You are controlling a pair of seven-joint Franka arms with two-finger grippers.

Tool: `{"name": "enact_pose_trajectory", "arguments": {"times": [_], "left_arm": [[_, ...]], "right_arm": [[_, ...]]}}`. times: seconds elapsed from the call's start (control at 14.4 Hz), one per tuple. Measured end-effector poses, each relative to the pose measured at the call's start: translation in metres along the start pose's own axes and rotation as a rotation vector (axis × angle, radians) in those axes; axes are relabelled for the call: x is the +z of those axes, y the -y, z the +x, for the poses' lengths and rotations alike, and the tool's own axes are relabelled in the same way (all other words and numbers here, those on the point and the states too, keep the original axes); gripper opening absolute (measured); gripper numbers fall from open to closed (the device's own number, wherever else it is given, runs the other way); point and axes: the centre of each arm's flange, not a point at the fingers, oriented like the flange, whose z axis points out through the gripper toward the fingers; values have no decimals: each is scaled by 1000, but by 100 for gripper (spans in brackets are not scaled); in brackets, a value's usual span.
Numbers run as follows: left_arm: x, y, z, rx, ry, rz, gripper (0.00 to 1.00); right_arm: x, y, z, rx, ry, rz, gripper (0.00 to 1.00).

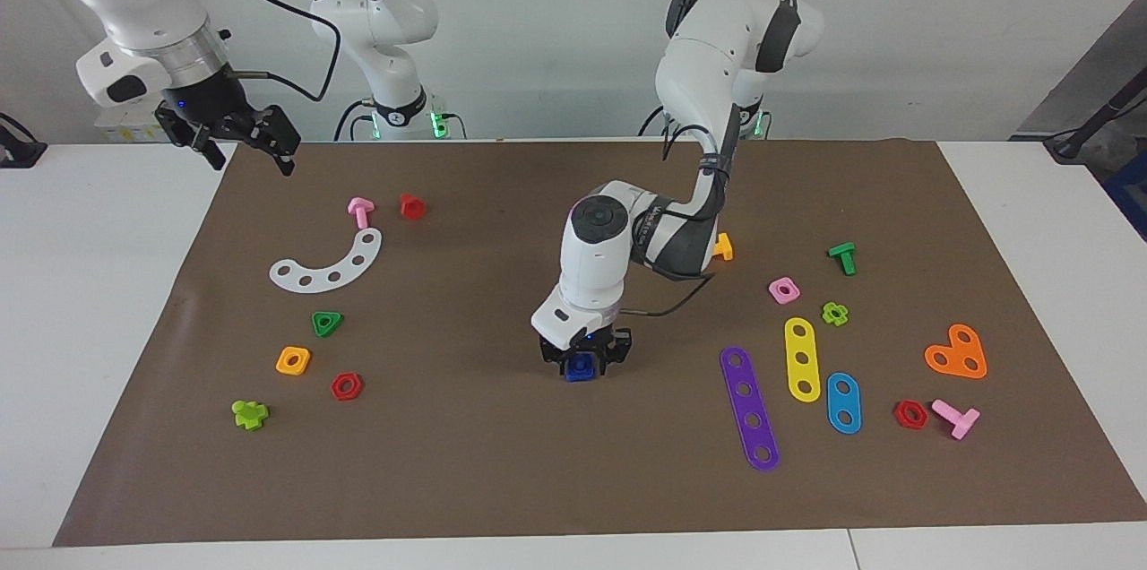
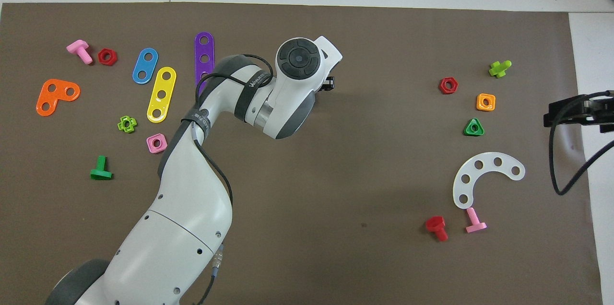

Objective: Unscrew and place screws in storage area

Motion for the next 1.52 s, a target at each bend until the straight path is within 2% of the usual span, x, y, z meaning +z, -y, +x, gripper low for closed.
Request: {"name": "enact_pose_trajectory", "arguments": {"times": [0.35,0.83,1.52], "left_arm": [[3,1,-1,0,5,3,64],[3,1,-1,0,4,3,52],[2,1,-2,0,13,8,48]], "right_arm": [[0,0,0,0,0,0,100],[0,0,0,0,0,0,100],[0,0,0,0,0,0,100]]}}
